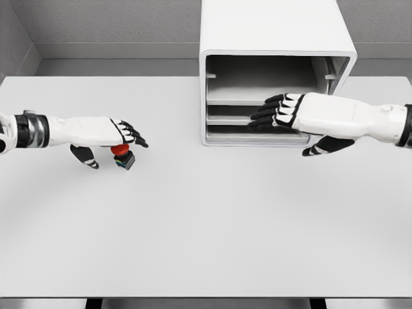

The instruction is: Slide open multi-storey tabletop storage cabinets and put open load switch and slide close multi-storey tabletop storage cabinets

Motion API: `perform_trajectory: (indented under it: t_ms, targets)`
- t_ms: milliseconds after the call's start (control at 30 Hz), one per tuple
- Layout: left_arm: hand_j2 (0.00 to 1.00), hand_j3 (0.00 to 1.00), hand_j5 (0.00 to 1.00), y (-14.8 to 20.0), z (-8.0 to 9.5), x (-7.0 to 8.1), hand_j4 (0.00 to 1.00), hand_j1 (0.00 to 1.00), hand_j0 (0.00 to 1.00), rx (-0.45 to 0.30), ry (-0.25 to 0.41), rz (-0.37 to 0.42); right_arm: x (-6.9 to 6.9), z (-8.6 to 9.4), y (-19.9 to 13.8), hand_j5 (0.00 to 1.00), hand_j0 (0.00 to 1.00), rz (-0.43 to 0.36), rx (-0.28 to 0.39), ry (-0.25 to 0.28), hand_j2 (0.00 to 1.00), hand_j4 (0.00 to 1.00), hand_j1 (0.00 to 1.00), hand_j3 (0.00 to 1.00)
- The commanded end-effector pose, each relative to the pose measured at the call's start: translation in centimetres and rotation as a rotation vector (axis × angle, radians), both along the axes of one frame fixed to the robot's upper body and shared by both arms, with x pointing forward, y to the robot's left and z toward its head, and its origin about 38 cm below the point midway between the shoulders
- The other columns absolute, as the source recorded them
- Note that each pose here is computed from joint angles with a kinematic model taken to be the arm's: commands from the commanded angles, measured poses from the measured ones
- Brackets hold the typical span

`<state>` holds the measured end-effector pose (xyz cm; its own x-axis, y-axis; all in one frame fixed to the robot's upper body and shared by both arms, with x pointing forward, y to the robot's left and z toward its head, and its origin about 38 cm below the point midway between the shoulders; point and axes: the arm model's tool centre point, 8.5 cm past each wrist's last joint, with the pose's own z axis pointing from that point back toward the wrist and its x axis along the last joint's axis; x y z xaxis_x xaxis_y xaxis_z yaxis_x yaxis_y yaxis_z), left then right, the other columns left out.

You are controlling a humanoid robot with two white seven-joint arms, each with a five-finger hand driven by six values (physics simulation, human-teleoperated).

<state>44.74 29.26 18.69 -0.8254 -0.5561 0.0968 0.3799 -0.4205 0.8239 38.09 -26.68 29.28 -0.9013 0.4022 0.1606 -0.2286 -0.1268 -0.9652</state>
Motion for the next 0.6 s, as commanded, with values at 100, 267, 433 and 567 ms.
perform_trajectory:
  t_ms: [100,267,433,567]
  targets:
    - [1.0,1.0,1.0,-0.4,-0.7,0.3,1.0,1.0,1.0,0.021,0.005,-0.004,0.9,-0.7,1.1,1.0,1.0,-0.039,0.01,0.051,1.0,1.0,1.0,1.0]
    - [1.0,1.0,1.0,-0.5,-0.7,0.3,1.0,1.0,1.0,0.02,0.007,-0.005,2.0,-0.5,1.2,1.0,1.0,-0.108,0.025,0.076,1.0,1.0,1.0,1.0]
    - [1.0,1.0,1.0,-0.7,-0.2,0.4,1.0,1.0,1.0,0.01,-0.002,-0.009,3.3,-0.2,1.4,1.0,1.0,-0.179,0.041,0.103,1.0,1.0,1.0,1.0]
    - [0.94,0.94,0.94,-0.9,0.0,0.4,0.94,0.94,0.94,0.003,-0.007,-0.012,3.6,-1.2,4.5,1.0,1.0,-0.141,0.013,0.145,1.0,1.0,1.0,1.0]
